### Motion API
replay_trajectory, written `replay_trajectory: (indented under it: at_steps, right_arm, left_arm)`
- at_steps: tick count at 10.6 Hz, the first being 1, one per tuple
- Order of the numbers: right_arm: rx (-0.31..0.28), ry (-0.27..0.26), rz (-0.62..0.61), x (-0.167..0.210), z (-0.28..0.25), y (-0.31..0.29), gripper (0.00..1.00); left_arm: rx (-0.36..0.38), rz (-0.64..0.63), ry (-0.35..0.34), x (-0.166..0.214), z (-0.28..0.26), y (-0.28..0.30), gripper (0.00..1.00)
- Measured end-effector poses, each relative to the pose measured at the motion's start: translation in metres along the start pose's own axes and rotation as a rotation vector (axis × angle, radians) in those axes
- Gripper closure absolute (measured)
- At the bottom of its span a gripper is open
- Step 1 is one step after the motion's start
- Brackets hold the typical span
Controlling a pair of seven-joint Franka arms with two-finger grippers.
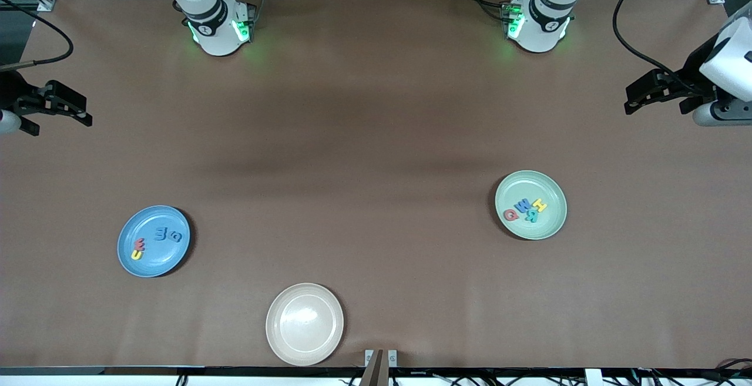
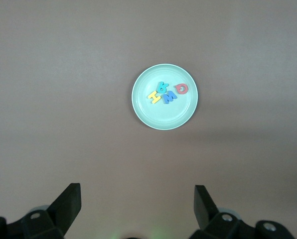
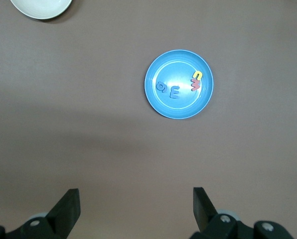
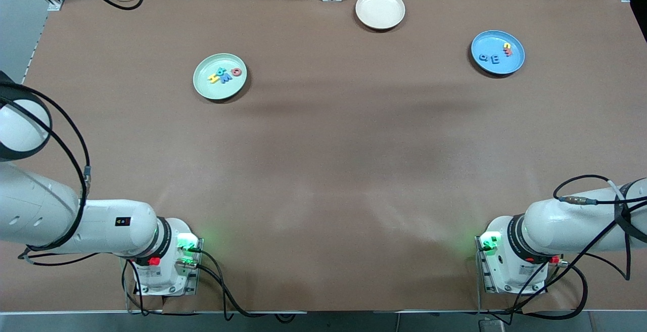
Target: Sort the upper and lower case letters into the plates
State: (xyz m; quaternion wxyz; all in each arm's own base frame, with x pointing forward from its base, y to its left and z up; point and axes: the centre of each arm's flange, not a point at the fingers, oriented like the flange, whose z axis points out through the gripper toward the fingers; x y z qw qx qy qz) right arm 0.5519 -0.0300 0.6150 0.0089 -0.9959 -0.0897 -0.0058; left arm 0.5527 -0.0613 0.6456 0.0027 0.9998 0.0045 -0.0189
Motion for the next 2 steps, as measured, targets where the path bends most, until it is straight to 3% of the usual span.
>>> replay_trajectory:
  at_steps: [2]
  right_arm:
    - [0.001, -0.004, 0.0, 0.0001, 0.0019, 0.0, 0.0]
  left_arm:
    - [0.0, -0.001, 0.0, 0.0001, 0.0, -0.0007, 0.0]
